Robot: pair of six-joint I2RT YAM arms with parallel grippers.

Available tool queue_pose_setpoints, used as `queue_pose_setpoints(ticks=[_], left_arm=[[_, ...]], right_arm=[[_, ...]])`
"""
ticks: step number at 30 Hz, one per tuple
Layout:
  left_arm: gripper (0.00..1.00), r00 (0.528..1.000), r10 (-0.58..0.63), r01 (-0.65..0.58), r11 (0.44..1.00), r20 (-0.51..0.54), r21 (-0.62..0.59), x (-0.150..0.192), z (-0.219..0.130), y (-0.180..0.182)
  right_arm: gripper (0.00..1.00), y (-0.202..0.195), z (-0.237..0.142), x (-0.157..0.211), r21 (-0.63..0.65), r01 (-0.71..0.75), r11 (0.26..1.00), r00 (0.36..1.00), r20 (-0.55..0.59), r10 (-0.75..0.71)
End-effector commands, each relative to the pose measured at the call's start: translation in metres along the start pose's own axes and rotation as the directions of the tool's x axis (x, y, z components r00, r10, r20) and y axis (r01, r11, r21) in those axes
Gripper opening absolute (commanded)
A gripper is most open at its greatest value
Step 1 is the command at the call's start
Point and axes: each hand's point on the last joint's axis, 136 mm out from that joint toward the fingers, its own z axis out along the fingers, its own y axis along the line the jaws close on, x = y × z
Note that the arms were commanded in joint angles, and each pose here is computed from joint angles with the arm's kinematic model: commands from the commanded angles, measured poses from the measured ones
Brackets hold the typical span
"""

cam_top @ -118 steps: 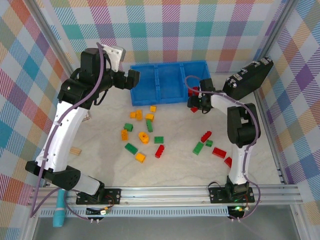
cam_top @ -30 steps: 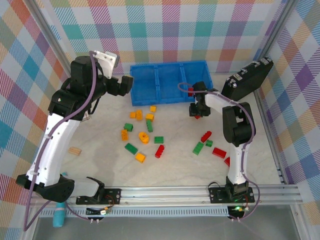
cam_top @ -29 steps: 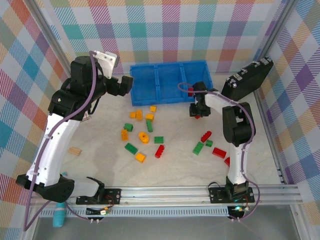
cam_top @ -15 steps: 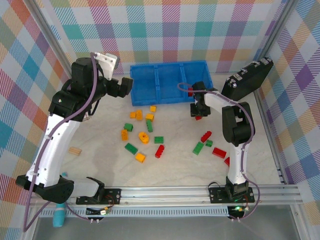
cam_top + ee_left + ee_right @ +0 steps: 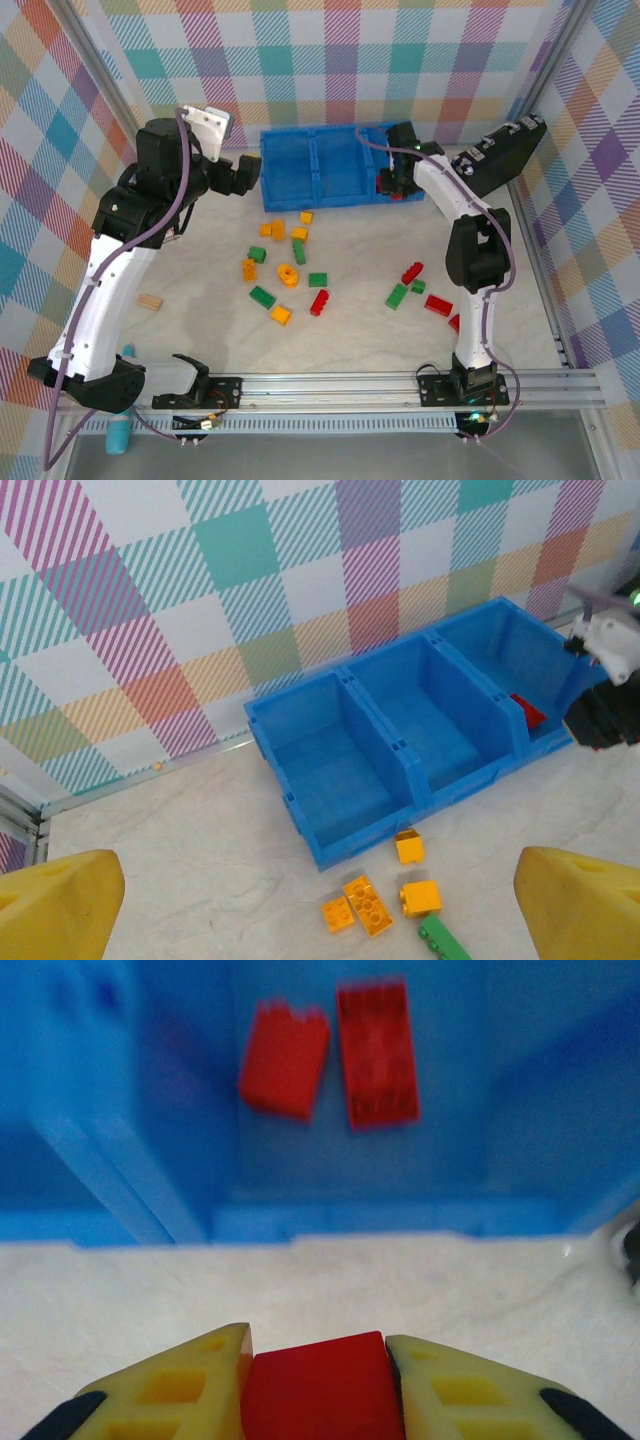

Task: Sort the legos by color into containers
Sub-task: Place the lego in the container.

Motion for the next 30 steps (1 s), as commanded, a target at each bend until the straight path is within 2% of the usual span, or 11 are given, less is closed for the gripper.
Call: queue_pose_setpoints(ticks=[1,5,9,15,19,23,28,30], left_arm=[[1.00,0.999,0.015,-0.015,1.000,0.034,-0.014,-0.007,-0.007,0.002],[1.00,1.000,0.014,-0.014,1.000,0.023,-0.005,-0.004,-0.004,0.000],[1.00,1.000,0.007,-0.007,1.000,0.016,0.003,-0.001,-0.003,-0.001],[1.00,1.000,-0.006,0.006,1.000,0.013,0.015,-0.004,-0.003,-0.003],[1.00,1.000,-0.017,0.016,0.999,0.012,0.029,-0.005,-0.002,-0.006],[1.00,1.000,-0.020,0.019,0.999,0.011,0.036,-0.004,-0.002,-0.007],[1.00,1.000,-0.023,0.022,0.999,0.013,0.044,-0.004,-0.001,-0.008],[1.00,1.000,-0.026,0.025,0.998,0.013,0.049,-0.003,-0.001,-0.009]], right_arm=[[0.29,-0.012,0.000,-0.027,0.026,-0.002,1.000,0.999,0.049,0.001],[0.28,-0.019,0.015,-0.066,0.008,-0.043,0.999,0.988,0.147,0.041],[0.27,-0.018,0.041,-0.088,-0.014,-0.067,0.998,0.982,0.175,0.068],[0.29,-0.016,0.071,-0.095,-0.019,-0.080,0.997,0.981,0.176,0.082],[0.37,-0.010,0.081,-0.089,-0.055,-0.095,0.994,0.983,0.154,0.102],[0.49,-0.009,0.073,-0.088,-0.054,-0.093,0.994,0.982,0.161,0.100],[0.58,-0.012,0.043,-0.090,-0.054,-0.083,0.995,0.978,0.187,0.091],[0.58,-0.012,0.027,-0.090,-0.059,-0.081,0.995,0.976,0.197,0.091]])
